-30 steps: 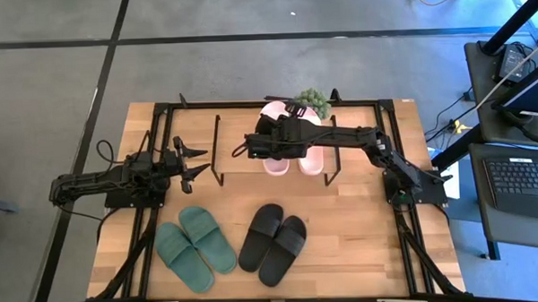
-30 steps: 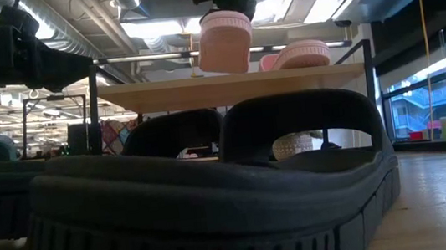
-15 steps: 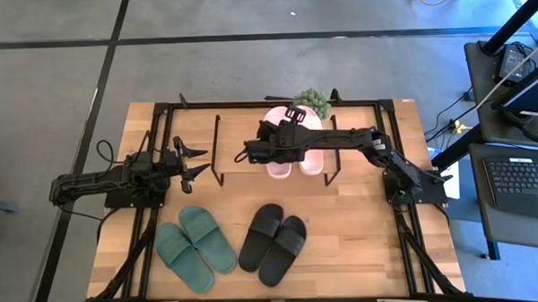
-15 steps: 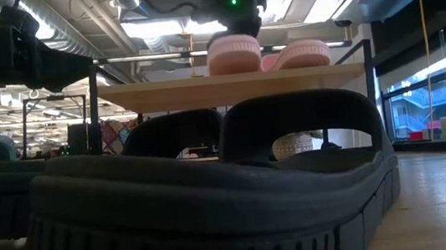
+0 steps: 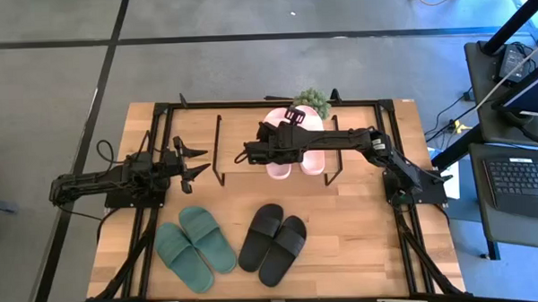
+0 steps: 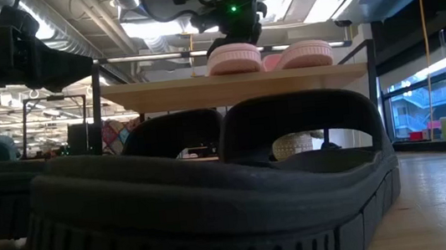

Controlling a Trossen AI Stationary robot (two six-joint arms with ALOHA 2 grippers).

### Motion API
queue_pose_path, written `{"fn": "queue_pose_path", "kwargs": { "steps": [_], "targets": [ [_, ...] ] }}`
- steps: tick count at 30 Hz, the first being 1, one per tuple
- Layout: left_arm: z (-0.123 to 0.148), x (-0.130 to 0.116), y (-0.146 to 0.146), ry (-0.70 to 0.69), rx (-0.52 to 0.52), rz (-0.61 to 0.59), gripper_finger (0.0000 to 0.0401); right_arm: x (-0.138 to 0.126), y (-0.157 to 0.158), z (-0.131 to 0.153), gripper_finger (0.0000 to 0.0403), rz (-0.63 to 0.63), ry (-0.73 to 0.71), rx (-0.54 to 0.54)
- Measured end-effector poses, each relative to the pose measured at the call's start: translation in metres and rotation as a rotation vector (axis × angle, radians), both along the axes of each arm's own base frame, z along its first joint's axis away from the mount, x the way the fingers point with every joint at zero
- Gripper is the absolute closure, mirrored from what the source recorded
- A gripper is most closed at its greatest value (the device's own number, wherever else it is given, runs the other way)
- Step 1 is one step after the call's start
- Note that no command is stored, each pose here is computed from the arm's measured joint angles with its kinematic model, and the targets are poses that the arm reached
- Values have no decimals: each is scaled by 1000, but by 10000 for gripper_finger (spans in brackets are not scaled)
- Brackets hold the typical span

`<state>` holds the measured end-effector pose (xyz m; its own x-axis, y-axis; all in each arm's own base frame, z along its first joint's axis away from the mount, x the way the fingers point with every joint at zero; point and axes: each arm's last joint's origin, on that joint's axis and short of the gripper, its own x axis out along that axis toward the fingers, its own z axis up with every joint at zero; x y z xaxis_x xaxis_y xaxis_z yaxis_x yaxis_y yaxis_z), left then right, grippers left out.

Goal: Pick and place slides into the shelf
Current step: Put the pink slide on the shelf

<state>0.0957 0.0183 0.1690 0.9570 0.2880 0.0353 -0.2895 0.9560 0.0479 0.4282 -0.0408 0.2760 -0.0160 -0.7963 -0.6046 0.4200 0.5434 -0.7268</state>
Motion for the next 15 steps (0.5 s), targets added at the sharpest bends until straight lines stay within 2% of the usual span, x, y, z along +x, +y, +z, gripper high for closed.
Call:
{"fn": "queue_pose_path", "kwargs": {
  "steps": [8,15],
  "targets": [
    [0,0,0,1,1,0,203,0,0,0,349,1,5,1],
    [0,0,0,0,1,0,203,0,0,0,344,1,4,1]
  ]
}}
